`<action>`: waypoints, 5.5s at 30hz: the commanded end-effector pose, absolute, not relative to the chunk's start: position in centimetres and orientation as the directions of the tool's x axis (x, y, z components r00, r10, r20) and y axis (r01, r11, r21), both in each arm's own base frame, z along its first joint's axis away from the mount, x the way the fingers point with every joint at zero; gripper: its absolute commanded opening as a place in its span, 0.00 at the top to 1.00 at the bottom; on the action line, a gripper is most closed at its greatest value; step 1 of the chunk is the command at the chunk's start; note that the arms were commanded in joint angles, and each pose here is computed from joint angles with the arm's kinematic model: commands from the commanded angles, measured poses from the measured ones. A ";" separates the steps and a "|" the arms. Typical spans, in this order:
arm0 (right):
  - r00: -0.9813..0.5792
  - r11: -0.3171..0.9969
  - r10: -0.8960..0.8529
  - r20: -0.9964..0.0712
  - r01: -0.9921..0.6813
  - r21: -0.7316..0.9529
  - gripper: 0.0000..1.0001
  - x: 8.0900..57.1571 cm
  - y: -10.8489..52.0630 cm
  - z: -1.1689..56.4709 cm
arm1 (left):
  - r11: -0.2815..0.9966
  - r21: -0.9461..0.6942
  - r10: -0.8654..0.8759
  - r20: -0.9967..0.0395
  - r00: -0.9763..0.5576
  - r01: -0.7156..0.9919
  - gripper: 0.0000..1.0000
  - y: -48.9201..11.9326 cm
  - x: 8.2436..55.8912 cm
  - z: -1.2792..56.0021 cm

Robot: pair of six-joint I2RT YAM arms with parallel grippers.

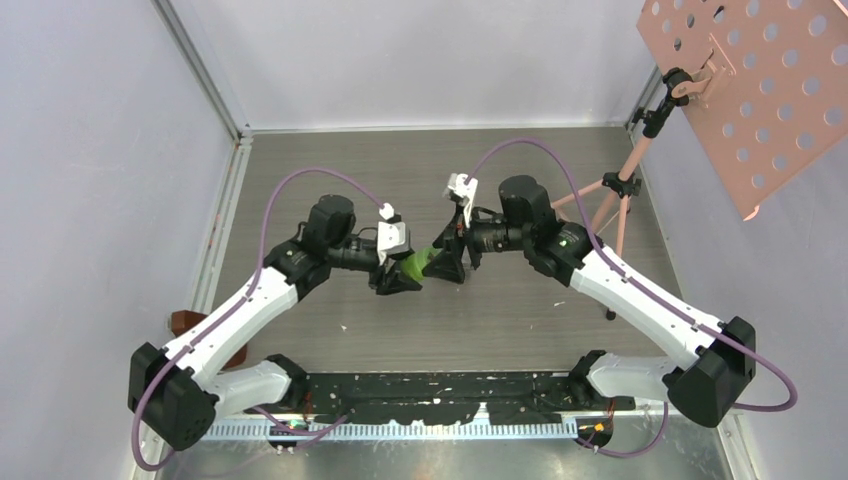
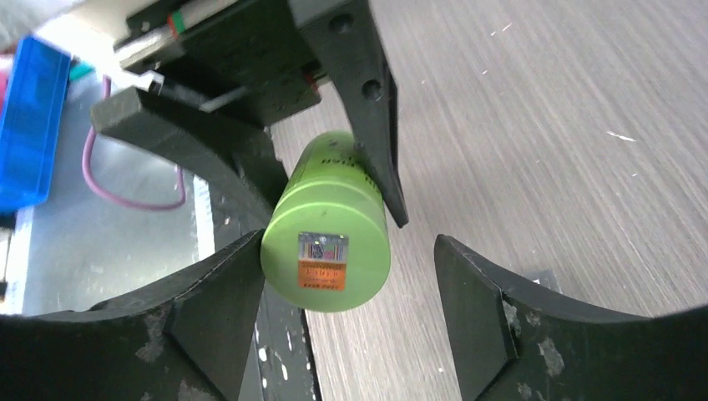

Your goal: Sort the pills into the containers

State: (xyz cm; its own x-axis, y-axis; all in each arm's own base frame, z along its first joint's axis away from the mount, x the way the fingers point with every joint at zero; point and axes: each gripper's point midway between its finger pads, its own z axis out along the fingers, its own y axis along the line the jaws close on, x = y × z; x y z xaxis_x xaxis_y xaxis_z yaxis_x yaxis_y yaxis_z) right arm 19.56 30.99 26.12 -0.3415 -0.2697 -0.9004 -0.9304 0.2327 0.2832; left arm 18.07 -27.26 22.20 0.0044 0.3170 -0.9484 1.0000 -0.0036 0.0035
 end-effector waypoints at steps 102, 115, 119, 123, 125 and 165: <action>-0.153 0.131 -0.215 -0.965 -0.983 0.127 0.94 20.8 33.2 28.3 | 0.035 0.166 0.418 -0.898 0.137 0.985 1.00 -27.0 19.3 22.6; 0.301 -0.190 -0.062 -0.951 -0.940 -0.285 0.95 17.9 33.0 31.4 | -0.224 -0.094 0.472 -0.881 0.024 0.970 1.00 -26.7 14.1 21.7; 0.174 -0.043 -0.103 -0.979 -0.984 -0.171 0.57 20.1 33.4 31.6 | -0.176 -0.033 0.464 -0.884 0.054 0.984 1.00 -27.1 15.5 21.8; -0.008 0.165 -0.141 -0.990 -0.986 -0.016 0.41 22.4 32.6 30.4 | -0.041 0.072 0.445 -0.892 0.083 0.997 1.00 -27.4 18.3 21.9; -0.110 0.264 -0.129 -0.985 -0.962 0.073 0.40 23.1 32.0 29.9 | 0.008 0.104 0.444 -0.892 0.089 0.995 1.00 -27.4 19.3 22.0; -0.583 0.575 0.133 -0.802 -0.614 0.541 0.55 25.0 32.3 28.4 | 0.340 0.238 0.354 -0.929 0.111 0.910 0.69 -25.9 23.5 24.3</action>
State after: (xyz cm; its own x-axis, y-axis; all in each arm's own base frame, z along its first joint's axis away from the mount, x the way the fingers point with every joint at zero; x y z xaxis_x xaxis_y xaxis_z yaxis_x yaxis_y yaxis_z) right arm 23.54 33.68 26.28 -0.6122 0.0249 -0.7903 -0.6394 0.5725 0.5132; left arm 23.09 -25.73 20.93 0.0343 0.4445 -0.8951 0.9393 0.2915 0.1807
